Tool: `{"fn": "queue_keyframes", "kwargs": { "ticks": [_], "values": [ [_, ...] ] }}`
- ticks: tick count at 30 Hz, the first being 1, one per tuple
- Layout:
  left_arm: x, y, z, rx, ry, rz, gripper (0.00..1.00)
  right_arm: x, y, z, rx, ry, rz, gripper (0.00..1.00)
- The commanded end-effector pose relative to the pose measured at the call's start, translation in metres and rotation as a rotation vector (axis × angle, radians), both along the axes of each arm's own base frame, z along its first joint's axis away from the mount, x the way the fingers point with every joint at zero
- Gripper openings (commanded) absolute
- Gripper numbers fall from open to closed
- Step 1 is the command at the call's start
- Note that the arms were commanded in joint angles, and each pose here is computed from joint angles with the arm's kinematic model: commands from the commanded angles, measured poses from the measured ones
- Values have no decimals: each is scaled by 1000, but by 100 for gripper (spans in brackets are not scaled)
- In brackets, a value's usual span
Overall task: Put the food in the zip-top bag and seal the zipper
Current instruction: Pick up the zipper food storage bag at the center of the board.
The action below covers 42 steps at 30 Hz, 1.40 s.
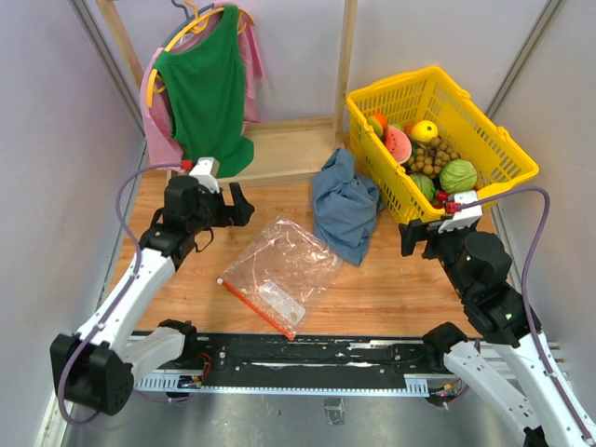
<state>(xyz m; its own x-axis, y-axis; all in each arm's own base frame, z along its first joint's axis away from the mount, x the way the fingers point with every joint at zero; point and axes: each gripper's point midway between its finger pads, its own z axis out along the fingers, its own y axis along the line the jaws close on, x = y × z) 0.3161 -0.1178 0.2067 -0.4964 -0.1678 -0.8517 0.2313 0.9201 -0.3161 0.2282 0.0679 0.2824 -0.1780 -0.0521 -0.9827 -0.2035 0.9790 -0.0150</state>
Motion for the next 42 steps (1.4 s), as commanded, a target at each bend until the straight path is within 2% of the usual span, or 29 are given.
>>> {"fn": "queue_keyframes", "kwargs": {
  "ticks": [1,7,14,20,24,27,32,36,37,42],
  "values": [
    [5,-6,-29,73,138,-73,99,0,13,0,11,-31,66,98],
    [11,-27,-79,126,314,-155,99,-1,21,-4,17,-33,112,98],
    [15,-52,-138,322,473,-220,93,-5,32,-5,37,-55,178,98],
    [20,-55,-159,348,528,-228,89,-7,36,-4,30,-61,206,98],
    [16,-62,-170,332,563,-255,82,-6,38,-7,25,-53,216,98],
    [13,-65,-176,326,584,-267,69,-5,39,-8,21,-48,220,98],
    [9,-64,-166,324,587,-265,28,-4,42,-11,21,-36,234,98],
    [7,-62,-138,287,527,-228,5,-3,48,-13,18,-18,258,98],
    [8,-61,-129,274,507,-212,1,-4,50,-13,17,-14,270,98],
    [8,-53,-83,179,415,-75,0,-6,62,-12,26,7,333,98]
  ]
}}
